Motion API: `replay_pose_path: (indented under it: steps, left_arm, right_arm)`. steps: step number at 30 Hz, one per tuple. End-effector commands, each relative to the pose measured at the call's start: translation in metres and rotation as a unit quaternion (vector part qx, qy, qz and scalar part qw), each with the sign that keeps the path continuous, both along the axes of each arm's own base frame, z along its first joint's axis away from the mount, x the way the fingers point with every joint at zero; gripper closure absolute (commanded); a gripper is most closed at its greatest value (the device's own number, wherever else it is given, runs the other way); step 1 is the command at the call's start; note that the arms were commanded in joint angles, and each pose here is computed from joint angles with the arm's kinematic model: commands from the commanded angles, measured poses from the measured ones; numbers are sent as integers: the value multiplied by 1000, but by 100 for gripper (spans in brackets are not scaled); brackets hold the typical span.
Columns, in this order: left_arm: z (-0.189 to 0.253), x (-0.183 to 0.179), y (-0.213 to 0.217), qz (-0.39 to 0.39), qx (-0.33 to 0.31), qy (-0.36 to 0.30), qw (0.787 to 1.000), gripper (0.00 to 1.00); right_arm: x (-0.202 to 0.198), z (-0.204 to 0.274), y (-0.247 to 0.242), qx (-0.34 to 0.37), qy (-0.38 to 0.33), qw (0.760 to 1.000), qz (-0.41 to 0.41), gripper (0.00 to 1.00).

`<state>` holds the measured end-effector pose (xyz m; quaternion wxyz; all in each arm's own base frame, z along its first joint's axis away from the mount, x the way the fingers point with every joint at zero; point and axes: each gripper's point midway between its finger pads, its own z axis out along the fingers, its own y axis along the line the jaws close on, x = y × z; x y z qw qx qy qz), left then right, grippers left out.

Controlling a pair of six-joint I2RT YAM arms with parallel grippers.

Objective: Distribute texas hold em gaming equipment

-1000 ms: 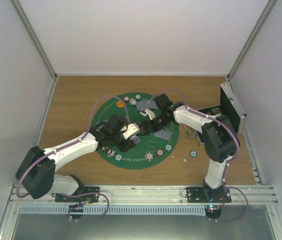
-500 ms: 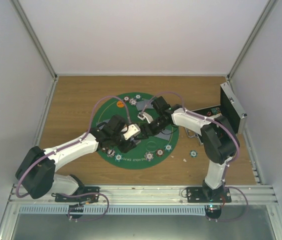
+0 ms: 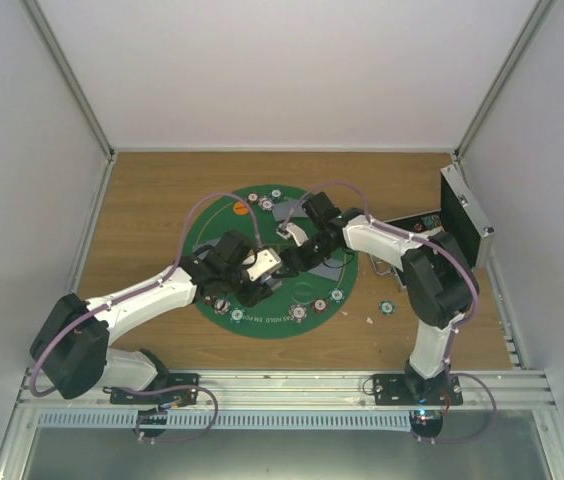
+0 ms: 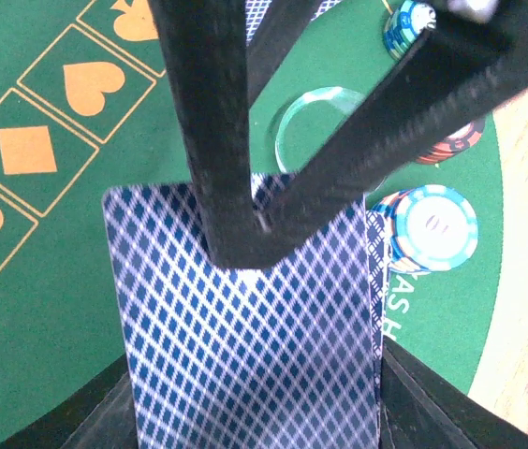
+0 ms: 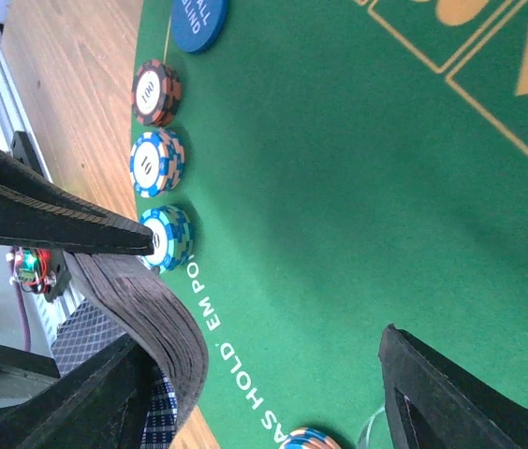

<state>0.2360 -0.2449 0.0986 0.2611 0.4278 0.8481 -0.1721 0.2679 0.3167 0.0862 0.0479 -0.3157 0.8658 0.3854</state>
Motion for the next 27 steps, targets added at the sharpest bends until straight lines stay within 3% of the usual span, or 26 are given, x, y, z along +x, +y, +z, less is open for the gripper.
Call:
replay_pose_path:
  steps: [1,7,10,12,15,18,27]
  left_arm:
    - [24,8,-10,-6,-30,-35,999,45]
    - [24,7,-10,-6,-30,-35,999,45]
    - [23,7,-10,-6,-29,-35,999,45]
    - [23,7,-10,-6,-29,-35,999,45]
    - [23,7,-9,-5,-28,-35,999,45]
    - [23,7,-9,-5,-27,-35,999,45]
    - [23,7,-10,-5,-28,-35,999,45]
  right_arm:
    - [11,-1,-21,-27,-18,999,-21,34]
    - [6,4,-19,-10,-7,1000,-12,41]
    - [3,14,-11,22,3,1000,-2,51]
    - [0,20,-7,41,10,999,4,62]
    - [0,22,-8,39,8,999,3,90]
    - [1,21,-14,28,0,1000,-3,99]
    - [24,36,-58,29,-31,996,-85,99]
